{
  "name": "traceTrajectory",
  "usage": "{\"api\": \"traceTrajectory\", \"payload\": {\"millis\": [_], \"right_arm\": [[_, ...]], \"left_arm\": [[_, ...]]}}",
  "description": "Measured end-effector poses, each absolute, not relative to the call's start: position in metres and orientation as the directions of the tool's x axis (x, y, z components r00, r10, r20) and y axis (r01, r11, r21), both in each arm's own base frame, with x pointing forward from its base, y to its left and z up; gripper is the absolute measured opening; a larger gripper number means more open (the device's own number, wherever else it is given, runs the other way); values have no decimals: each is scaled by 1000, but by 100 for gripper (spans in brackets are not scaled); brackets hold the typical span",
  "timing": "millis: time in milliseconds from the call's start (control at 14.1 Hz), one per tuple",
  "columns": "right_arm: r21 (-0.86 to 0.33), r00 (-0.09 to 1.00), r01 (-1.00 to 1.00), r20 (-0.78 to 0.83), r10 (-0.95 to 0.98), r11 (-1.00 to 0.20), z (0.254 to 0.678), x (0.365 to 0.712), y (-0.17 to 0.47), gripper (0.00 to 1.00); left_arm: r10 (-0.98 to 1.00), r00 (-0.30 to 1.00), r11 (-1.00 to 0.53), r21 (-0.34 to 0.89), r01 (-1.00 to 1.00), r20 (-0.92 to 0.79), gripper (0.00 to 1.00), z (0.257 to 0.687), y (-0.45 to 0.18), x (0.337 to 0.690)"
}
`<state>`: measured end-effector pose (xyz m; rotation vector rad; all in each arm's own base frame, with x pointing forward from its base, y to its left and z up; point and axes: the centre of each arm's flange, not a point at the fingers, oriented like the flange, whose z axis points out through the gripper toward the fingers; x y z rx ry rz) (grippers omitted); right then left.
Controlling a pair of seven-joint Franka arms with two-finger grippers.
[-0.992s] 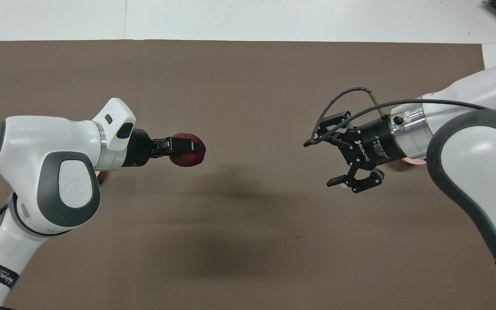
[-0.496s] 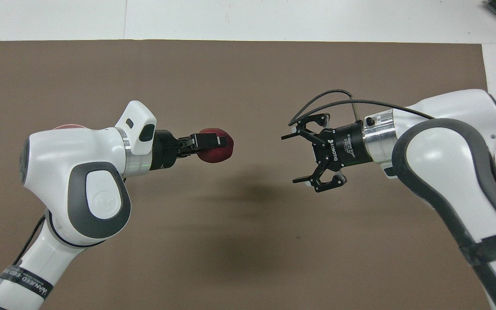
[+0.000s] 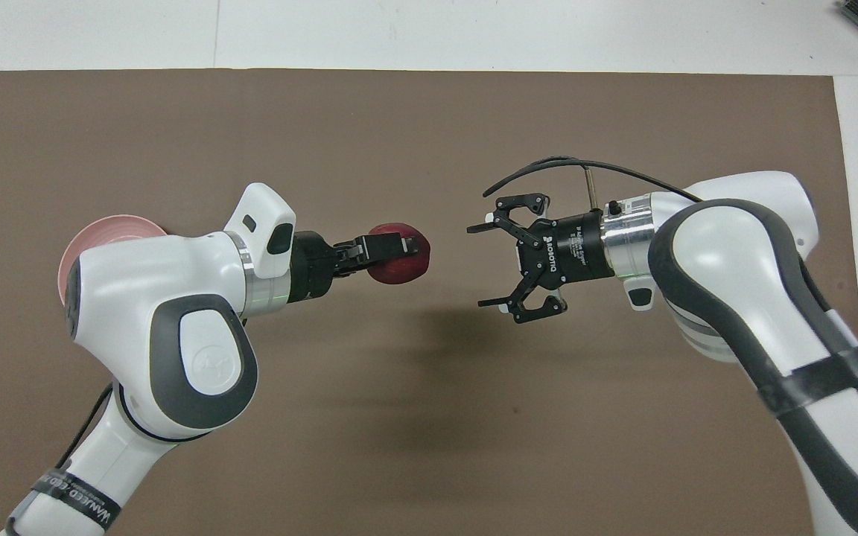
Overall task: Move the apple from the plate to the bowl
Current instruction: 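Bring the apple toward the right gripper and open the right gripper around it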
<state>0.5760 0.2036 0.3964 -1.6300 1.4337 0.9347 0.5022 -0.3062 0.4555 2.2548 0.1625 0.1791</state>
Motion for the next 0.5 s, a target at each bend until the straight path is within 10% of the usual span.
{"api": "traceTrajectory", "payload": {"millis": [496], "right_arm": [[-107, 101, -994, -934, -344, -4, 370, 575, 210, 100]], "left_arm": [[203, 977, -624, 778, 77, 66, 79, 459, -322, 494]]}}
